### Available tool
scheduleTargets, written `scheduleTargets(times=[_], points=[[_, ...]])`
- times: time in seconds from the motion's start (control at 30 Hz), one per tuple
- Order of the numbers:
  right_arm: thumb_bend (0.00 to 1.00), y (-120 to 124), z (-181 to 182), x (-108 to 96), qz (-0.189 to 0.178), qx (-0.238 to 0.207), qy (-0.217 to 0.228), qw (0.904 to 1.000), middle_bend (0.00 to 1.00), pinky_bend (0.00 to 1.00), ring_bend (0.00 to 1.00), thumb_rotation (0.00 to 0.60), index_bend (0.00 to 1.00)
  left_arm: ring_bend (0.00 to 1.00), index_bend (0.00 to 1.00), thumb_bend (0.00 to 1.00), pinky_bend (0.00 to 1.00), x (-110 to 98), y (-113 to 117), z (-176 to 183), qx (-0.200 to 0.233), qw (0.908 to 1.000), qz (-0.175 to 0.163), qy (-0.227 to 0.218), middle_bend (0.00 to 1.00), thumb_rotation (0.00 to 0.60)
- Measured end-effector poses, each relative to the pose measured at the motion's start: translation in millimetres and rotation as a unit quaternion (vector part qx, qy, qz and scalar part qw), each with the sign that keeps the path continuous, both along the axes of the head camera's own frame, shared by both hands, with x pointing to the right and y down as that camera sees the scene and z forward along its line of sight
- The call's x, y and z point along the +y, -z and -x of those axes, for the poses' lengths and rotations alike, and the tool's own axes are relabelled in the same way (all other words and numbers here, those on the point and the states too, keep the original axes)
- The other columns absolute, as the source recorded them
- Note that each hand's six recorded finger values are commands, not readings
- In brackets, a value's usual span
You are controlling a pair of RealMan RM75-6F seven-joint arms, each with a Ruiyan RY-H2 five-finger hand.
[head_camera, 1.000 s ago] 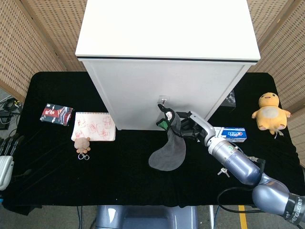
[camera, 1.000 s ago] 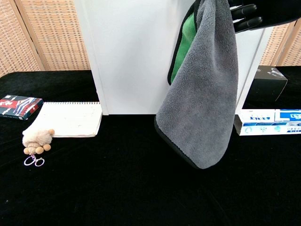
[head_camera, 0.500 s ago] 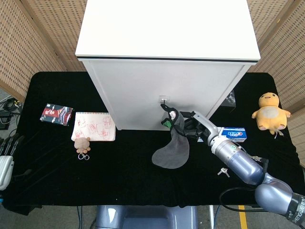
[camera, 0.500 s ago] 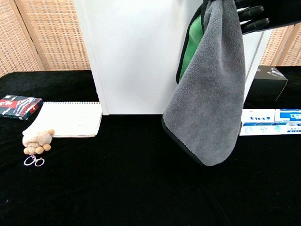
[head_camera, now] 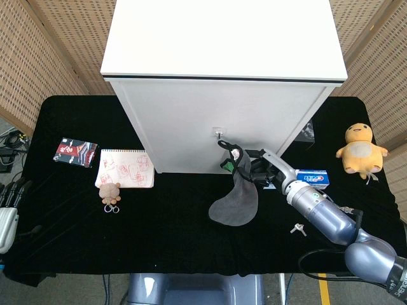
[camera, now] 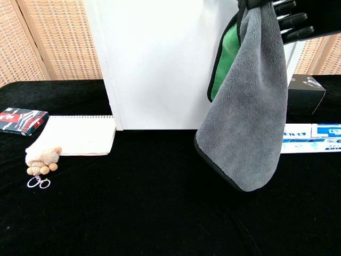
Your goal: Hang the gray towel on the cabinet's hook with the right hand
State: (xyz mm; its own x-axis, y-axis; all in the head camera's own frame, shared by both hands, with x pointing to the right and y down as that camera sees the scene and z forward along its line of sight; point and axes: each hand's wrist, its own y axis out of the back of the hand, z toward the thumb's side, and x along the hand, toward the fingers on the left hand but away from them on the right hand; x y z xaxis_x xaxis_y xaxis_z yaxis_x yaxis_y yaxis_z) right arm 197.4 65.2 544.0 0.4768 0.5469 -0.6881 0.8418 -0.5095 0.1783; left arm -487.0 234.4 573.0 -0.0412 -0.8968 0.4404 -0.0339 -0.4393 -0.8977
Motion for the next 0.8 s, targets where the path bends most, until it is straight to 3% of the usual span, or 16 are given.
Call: scheduleTargets(times=[0.17,0.23,0.37,0.47,0.57,0.8], points=[[0.74,-2.7,0.2,2.7,0.007,0.004,0.007,0.9999,0.97,1.0,0.97,0.6,0.71,0.0,0.0,0.0,0.0,0.4,-0.6,-0.7,0.001,1.0,0.002,-0.001,0.0,0.6],[0.66,-3.8,0.6,3.8,0.009,0.006,0.01,0.9999,0.97,1.0,0.97,0.6,0.67,0.0,0.0,0.0,0.0,0.3,-0.5,-0.4,0.001,1.0,0.002,-0.001,0.0,0.6],[0.22,-4.9,1.7,4.4,0.008,0.007,0.012,0.9999,0.96,1.0,0.97,0.6,0.36,0.0,0.0,0.0,0.0,0.1,0.0,-0.1,0.001,1.0,0.001,0.0,0.0,0.6],[0.05,-3.8,1.3,2.7,0.0,0.008,0.01,0.9999,0.96,1.0,0.97,0.6,0.21,0.0,0.0,0.0,0.0,0.2,0.1,0.0,0.002,1.0,0.002,0.0,0.0,0.6],[0.01,-1.9,-0.4,0.3,-0.016,0.012,0.007,0.9998,0.96,1.0,0.97,0.6,0.14,0.0,0.0,0.0,0.0,0.3,0.0,0.1,0.003,1.0,0.002,0.0,0.0,0.6],[0.01,0.9,-2.1,2.4,-0.029,0.019,0.012,0.9993,0.96,1.0,0.97,0.6,0.14,0.0,0.0,0.0,0.0,0.6,-0.1,-0.7,0.003,1.0,0.002,-0.002,0.0,0.6]])
